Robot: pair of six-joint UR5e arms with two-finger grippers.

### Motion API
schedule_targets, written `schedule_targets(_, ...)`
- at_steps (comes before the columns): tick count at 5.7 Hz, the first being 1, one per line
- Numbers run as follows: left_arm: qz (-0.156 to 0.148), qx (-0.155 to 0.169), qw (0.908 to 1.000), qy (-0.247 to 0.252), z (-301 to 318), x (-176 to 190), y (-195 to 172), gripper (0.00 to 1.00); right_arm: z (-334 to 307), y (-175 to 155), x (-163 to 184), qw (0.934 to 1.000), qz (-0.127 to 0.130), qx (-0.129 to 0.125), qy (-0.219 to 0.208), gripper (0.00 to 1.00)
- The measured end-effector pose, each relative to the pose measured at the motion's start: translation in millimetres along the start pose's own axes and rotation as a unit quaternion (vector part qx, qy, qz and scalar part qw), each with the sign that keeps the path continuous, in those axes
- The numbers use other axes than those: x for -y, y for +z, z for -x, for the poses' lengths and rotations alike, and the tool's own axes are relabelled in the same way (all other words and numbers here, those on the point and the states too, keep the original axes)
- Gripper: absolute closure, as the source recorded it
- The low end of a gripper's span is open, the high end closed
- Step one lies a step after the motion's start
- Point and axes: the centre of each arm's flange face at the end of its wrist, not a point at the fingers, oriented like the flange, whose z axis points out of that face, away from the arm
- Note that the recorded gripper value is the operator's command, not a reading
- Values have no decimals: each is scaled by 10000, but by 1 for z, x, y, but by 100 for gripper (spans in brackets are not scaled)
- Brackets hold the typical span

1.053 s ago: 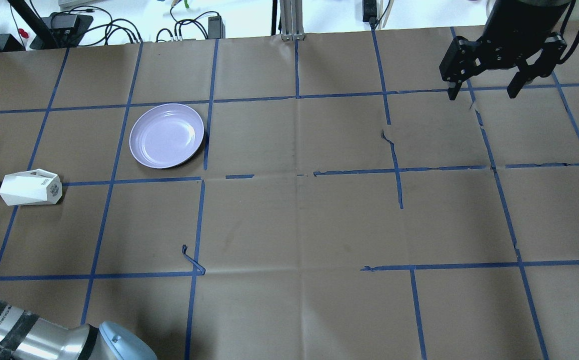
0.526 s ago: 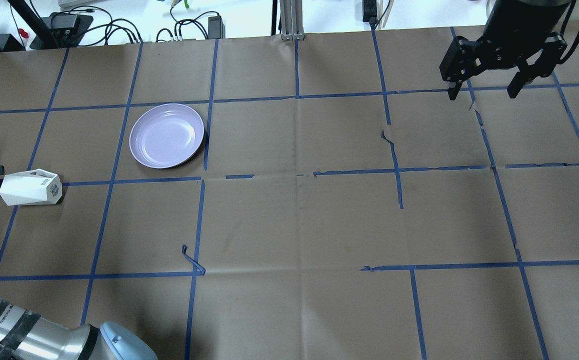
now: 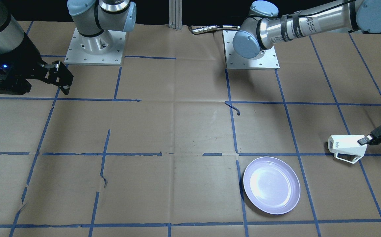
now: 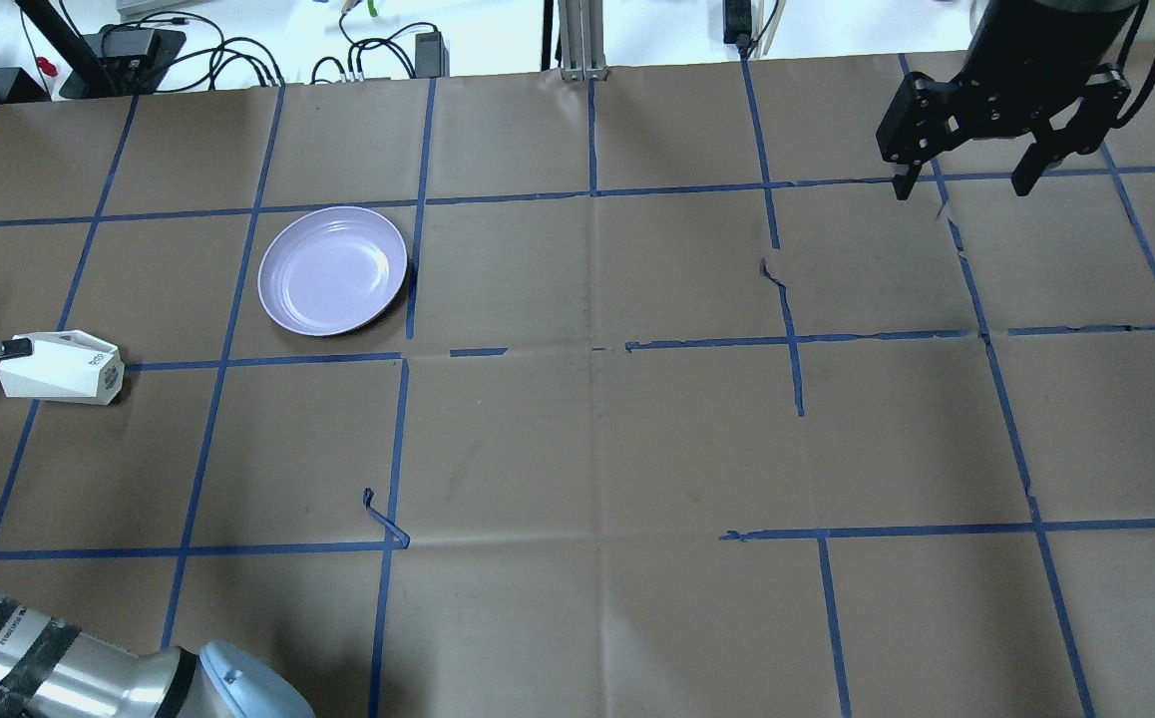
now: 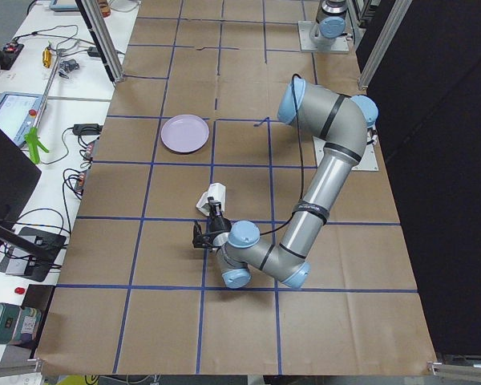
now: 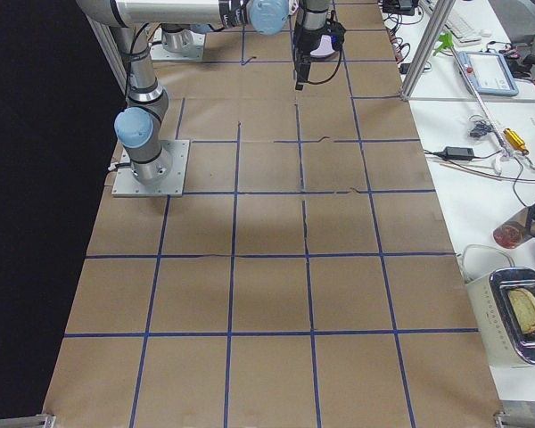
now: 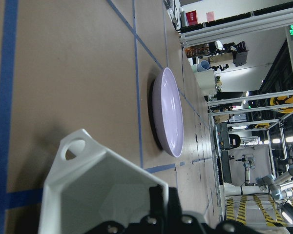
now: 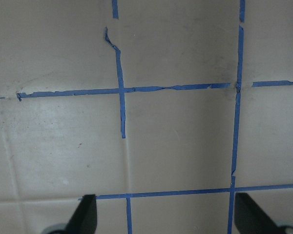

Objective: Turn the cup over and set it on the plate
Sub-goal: 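Lift the mug with the left gripper and rotate it upright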

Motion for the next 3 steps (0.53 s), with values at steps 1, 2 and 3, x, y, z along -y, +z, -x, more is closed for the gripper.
schedule_targets(1,-59,40,9999,-117,-38,4,-8,100,0,0,0,10000,0,0,0,0)
schedule_targets(2,-129,169,9994,-270,-94,10,-15,100,0,0,0,10000,0,0,-1,0)
schedule_targets(3,-157,339,9986,-386,-144,15,-16,100,0,0,0,10000,0,0,0,0)
